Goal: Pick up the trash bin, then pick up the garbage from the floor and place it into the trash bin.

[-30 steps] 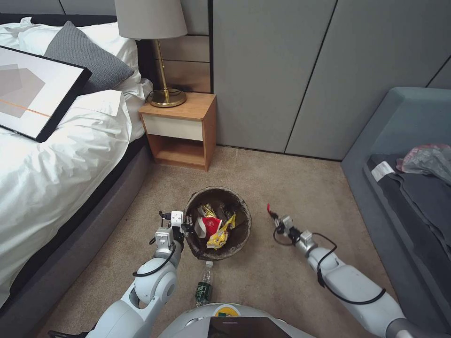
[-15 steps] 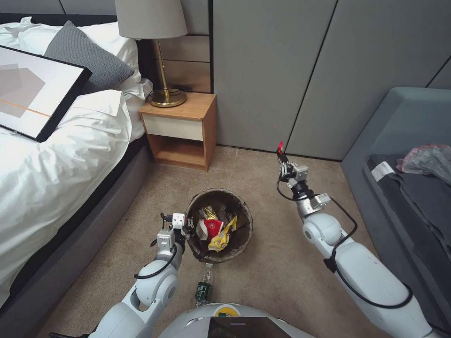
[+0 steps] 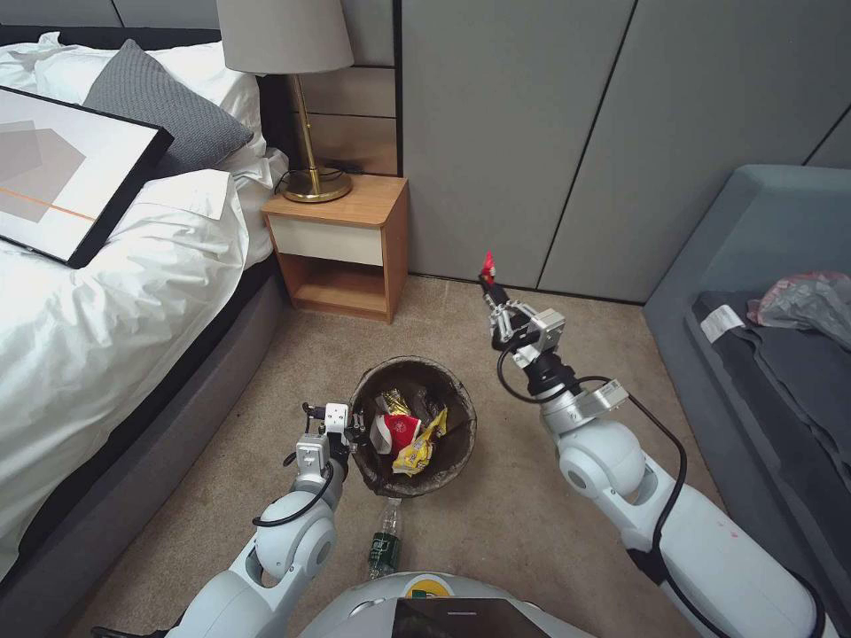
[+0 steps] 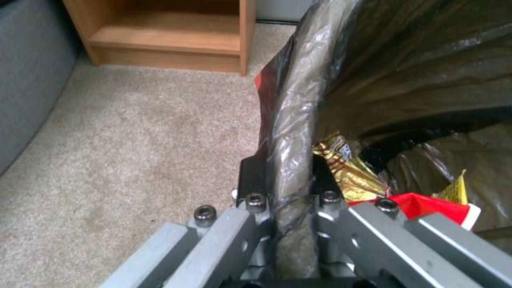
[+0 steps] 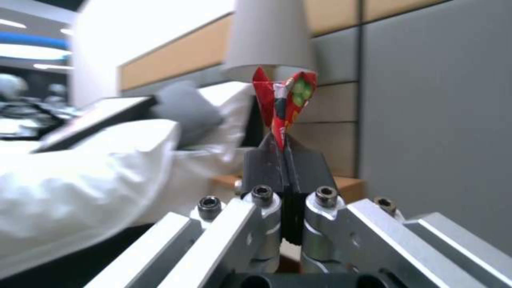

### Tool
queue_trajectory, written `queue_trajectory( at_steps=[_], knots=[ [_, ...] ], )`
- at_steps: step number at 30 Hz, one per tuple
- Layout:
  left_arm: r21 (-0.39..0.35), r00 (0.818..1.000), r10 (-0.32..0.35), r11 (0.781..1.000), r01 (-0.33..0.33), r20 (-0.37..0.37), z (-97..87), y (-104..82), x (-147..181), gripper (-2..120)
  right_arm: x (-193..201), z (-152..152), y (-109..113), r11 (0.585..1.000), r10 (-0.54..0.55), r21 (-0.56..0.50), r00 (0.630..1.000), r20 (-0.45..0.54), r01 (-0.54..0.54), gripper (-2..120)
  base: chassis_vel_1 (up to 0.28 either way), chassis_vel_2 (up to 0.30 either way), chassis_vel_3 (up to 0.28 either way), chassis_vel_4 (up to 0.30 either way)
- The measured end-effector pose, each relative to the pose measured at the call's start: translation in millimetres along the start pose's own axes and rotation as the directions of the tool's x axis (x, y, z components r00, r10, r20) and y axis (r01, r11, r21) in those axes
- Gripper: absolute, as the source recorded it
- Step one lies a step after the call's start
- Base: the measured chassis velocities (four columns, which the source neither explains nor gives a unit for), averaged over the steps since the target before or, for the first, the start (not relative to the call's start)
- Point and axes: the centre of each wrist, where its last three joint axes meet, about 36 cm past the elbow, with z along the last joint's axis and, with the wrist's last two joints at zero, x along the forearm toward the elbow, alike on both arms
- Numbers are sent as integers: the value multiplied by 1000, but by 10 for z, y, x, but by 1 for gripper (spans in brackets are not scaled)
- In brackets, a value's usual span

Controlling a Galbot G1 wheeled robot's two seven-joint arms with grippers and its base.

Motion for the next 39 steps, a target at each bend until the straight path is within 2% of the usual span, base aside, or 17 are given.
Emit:
queue_trajectory(
  at_steps=[9, 16, 39],
  knots=[
    [-2, 1000, 1, 1000, -1, 0, -2, -1, -2, 0, 109, -38, 225, 992, -122, -46, 991, -56, 120, 0, 0, 0, 0, 0],
    [-4, 1000, 2, 1000, -2, 3, -13, -2, -13, 0, 285, 17, 386, 964, -262, -81, 953, -150, 253, 0, 0, 0, 0, 0],
    [-1, 1000, 0, 1000, 1, 11, -42, 2, -9, 0, 594, 431, 553, 943, -333, -115, 902, -275, 313, 0, 0, 0, 0, 0]
  ],
)
